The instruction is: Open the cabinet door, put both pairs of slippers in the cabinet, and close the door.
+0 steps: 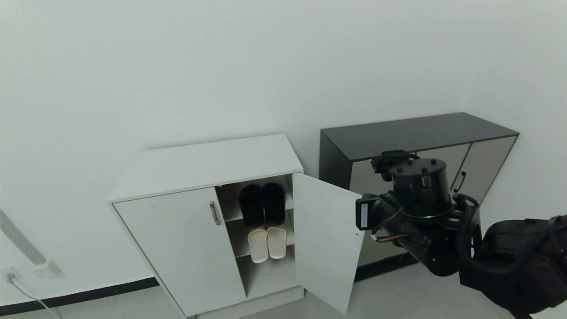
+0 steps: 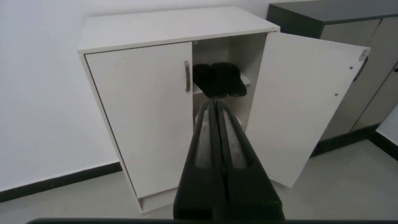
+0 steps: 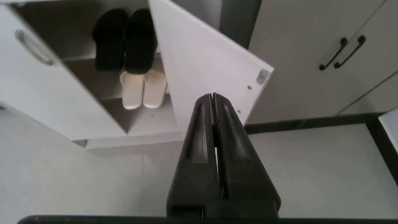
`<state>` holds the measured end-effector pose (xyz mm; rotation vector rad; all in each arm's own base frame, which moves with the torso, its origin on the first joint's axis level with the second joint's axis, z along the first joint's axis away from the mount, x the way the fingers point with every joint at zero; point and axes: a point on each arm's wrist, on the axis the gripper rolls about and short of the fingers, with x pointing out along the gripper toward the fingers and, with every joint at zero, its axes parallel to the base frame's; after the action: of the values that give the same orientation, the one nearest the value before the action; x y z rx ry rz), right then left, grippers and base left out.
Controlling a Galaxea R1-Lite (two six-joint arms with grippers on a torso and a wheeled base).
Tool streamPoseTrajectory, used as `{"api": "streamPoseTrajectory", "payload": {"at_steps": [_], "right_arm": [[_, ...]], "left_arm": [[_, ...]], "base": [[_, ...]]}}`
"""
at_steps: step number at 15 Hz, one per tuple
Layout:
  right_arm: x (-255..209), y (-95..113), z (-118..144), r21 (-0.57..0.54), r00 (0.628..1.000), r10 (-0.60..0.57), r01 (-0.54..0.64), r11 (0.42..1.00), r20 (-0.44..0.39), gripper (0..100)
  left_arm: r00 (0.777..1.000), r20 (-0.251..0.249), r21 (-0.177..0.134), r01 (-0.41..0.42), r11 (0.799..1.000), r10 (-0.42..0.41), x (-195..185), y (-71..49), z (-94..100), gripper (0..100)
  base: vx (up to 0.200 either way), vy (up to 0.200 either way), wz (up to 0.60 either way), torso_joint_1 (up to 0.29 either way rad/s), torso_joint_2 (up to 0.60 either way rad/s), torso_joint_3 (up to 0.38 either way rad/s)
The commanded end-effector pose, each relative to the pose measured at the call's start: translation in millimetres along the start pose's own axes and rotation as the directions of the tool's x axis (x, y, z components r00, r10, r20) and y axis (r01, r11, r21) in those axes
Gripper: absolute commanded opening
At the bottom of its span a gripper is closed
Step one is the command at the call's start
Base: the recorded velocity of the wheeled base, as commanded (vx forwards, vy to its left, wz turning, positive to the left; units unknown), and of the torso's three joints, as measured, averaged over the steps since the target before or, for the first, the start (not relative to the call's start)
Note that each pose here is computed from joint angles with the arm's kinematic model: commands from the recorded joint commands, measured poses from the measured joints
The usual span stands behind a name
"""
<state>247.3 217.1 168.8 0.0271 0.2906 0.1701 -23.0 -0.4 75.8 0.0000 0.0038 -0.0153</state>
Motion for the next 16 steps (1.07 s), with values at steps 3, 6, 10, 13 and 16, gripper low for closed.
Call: {"api": "streamPoseTrajectory", "payload": {"at_steps": [3, 6, 10, 13, 16], "right_arm": [[35.9, -12.3, 0.7, 0.015, 0.998, -0.055, 0.055, 0.998, -0.015, 0], [62.4, -17.5, 12.5, 0.046, 0.997, -0.080, 0.080, 0.996, 0.013, 0], [105.5, -30.4, 14.5, 0.076, 0.996, -0.087, 0.085, 0.993, 0.019, 0], [131.5, -43.8, 11.2, 0.089, 0.995, -0.099, 0.098, 0.991, 0.012, 0], [155.6, -50.7, 5.6, 0.098, 0.993, -0.118, 0.116, 0.988, 0.014, 0]], "left_arm": [[1.000, -0.001, 0.000, 0.000, 1.000, 0.000, 0.1, 0.0, 0.0, 0], [1.000, -0.001, 0.000, 0.000, 1.000, 0.000, 0.1, 0.0, 0.0, 0], [1.000, -0.001, 0.000, 0.000, 1.000, 0.000, 0.1, 0.0, 0.0, 0], [1.000, -0.001, -0.002, 0.000, 1.000, 0.000, 0.1, 0.0, 0.0, 0], [1.000, -0.001, -0.002, 0.000, 1.000, 0.000, 0.1, 0.0, 0.0, 0]], "base": [[0.000, 0.000, 0.00, 0.000, 0.00, 0.000], [0.000, 0.000, 0.00, 0.000, 0.00, 0.000], [0.000, 0.000, 0.00, 0.000, 0.00, 0.000], [0.000, 0.000, 0.00, 0.000, 0.00, 0.000], [0.000, 0.000, 0.00, 0.000, 0.00, 0.000]]}}
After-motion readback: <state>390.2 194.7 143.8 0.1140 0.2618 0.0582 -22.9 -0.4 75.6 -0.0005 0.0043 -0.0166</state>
